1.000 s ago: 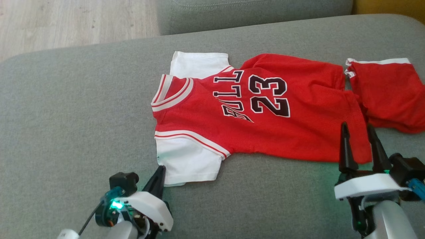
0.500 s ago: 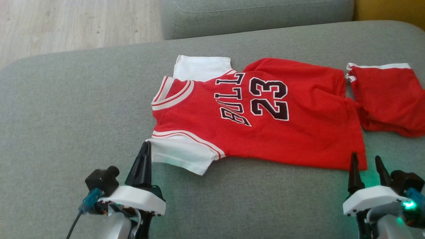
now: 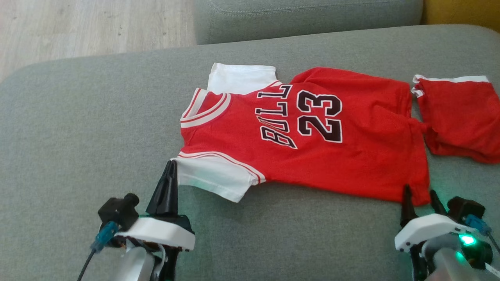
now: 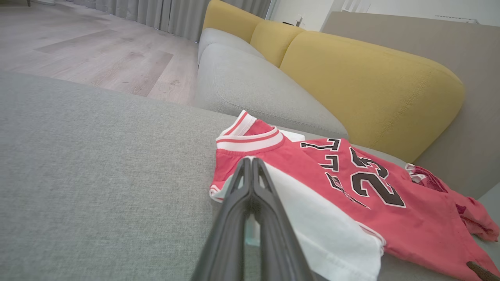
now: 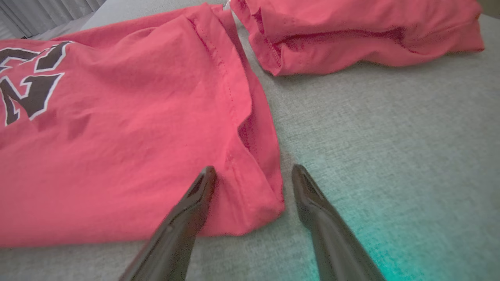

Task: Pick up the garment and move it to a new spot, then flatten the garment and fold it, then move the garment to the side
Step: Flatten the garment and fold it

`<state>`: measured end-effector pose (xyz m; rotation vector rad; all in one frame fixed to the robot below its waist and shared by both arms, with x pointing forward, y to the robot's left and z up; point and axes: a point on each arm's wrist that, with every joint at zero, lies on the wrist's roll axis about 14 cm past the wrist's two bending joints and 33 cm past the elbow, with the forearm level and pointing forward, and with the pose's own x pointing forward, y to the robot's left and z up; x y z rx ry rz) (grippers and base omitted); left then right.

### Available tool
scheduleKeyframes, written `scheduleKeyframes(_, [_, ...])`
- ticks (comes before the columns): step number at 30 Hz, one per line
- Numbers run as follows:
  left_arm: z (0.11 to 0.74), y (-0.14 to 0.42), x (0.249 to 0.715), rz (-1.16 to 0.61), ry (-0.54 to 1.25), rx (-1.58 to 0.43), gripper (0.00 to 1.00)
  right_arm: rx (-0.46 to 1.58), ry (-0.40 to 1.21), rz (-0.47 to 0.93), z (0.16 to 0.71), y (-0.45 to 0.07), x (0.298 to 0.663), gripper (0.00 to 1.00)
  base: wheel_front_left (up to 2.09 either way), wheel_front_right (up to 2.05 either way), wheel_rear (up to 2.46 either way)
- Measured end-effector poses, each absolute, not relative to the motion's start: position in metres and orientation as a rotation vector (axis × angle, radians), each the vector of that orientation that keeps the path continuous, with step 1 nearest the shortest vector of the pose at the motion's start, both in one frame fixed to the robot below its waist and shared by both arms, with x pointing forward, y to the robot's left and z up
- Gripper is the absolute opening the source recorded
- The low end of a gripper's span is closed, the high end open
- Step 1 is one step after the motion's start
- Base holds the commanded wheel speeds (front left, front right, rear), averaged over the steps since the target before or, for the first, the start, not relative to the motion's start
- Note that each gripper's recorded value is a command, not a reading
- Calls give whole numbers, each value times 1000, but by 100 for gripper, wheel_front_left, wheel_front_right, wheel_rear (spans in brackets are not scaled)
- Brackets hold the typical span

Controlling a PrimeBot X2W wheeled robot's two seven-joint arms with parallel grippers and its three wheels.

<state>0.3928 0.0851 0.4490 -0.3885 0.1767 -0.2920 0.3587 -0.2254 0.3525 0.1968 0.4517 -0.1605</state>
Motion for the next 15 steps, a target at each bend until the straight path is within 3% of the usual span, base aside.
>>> scheduleKeyframes(2, [451,85,393,-295,170,-388,0,200,455,-155,353,-224,361,4,0,0,0])
scheduleKeyframes(8, [458,84,396,-294,148,-385,0,231,424,-122,363,-212,370,0,0,0,0])
scheduleKeyframes(15, [512,95,409,-275,-20,-487,0,269,120,-36,451,-196,412,0,0,0,0])
